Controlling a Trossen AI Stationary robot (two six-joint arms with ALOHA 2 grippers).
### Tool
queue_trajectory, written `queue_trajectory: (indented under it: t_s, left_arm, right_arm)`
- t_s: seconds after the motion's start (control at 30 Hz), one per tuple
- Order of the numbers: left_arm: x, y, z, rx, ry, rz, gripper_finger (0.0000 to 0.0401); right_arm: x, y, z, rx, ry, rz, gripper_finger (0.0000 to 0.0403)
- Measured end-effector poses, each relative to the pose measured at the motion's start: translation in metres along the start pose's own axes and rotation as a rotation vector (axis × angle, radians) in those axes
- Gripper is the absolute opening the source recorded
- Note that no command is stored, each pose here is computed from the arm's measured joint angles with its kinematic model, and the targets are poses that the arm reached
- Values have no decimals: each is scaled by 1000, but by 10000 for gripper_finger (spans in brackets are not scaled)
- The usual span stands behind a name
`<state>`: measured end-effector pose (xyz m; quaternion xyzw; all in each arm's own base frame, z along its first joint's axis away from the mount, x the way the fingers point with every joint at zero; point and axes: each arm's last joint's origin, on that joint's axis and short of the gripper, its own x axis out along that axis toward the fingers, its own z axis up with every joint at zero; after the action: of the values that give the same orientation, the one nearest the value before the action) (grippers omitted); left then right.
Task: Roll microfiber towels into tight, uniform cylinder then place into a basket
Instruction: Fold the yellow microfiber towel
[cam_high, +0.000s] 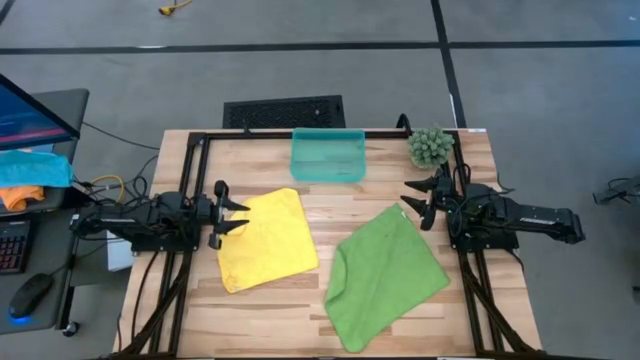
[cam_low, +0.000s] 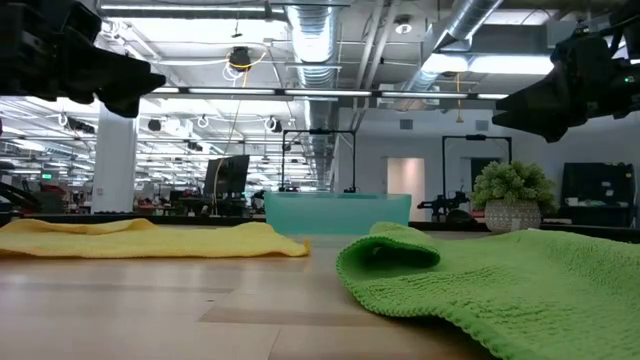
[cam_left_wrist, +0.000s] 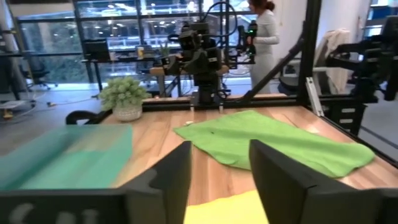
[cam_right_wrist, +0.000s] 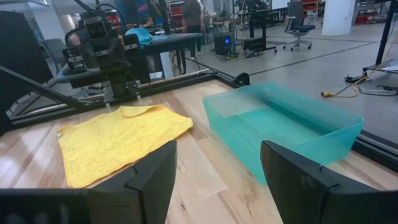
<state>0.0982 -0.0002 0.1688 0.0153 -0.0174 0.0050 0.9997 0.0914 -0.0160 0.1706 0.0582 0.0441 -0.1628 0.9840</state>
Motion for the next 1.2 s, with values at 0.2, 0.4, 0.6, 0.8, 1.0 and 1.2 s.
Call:
queue_trajectory:
  t_s: [0.2,0.4,0.6,0.8,1.0,1.2]
  left_arm:
    - [0,0,0,-28,0,3,194]
    - [-1,0,9,-70,-6,-4,193]
    - [-6,1,30,-35,40,8,186]
    - [-4,3,52,-35,162,34,184]
    - [11,3,75,-40,263,46,184]
    - [28,4,90,-32,554,45,184]
  right_arm:
    - [0,0,0,0,0,0,254]
    - [0,0,0,0,0,0,254]
    - [0,0,0,0,0,0,254]
    - [0,0,0,1,-1,0,254]
    - [0,0,0,0,-1,0,254]
    - [0,0,0,1,-1,0,254]
